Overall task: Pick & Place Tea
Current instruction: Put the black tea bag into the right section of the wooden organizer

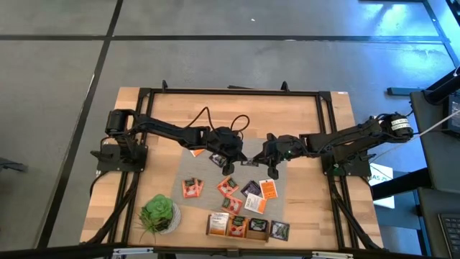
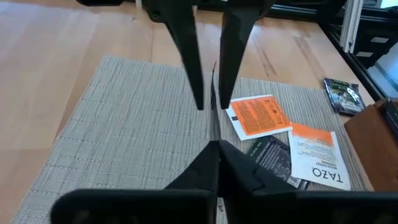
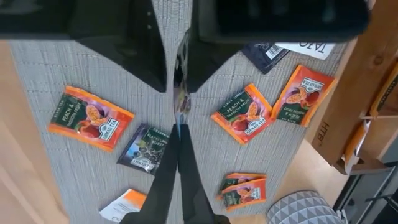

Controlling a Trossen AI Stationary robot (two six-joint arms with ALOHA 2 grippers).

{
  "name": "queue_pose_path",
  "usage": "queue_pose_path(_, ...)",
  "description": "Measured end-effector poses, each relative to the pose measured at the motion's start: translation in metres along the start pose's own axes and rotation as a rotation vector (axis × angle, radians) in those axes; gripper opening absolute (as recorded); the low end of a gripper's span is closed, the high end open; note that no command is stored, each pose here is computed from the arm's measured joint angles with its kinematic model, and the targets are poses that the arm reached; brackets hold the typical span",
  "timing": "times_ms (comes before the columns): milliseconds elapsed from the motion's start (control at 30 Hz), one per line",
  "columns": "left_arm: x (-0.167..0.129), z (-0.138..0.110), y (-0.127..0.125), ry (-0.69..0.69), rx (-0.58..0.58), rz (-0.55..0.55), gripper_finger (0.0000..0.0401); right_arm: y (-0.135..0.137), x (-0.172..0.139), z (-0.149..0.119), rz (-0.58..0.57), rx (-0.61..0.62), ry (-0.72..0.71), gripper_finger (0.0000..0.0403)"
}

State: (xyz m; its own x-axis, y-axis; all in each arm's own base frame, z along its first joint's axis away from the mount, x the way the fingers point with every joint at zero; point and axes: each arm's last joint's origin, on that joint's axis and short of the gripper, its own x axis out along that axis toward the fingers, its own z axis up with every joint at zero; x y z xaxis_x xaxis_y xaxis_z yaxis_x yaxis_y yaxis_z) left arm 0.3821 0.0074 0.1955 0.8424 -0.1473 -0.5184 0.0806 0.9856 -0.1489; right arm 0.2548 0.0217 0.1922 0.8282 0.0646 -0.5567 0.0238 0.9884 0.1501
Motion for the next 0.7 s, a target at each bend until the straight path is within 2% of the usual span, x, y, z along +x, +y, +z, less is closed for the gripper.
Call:
queue_pose_path(133,0.0,0.0,-0.002,-0.001,0.006,0.02,0.0003,-0.001,-0.005,0.002,-0.001,-0.002,-0.012,0.0107)
queue_pose_path(300,-0.002,-0.006,-0.004,-0.065,0.018,0.004,0.0002,0.001,-0.023,0.009,0.007,0.022,-0.047,0.0128)
queue_pose_path(400,-0.006,-0.015,-0.004,-0.178,0.006,-0.006,0.0002,0.004,-0.035,0.012,0.019,0.018,-0.068,0.0129)
queue_pose_path(500,-0.013,-0.023,-0.004,-0.348,0.001,-0.025,0.0002,0.006,-0.044,0.016,0.035,0.003,-0.106,0.0129)
queue_pose_path(600,-0.023,-0.028,-0.005,-0.507,0.01,-0.04,0.0002,0.009,-0.049,0.021,0.038,-0.042,-0.161,0.0129)
queue_pose_path(700,-0.031,-0.033,-0.006,-0.6,0.006,-0.055,0.0002,0.01,-0.051,0.028,0.028,-0.105,-0.243,0.013)
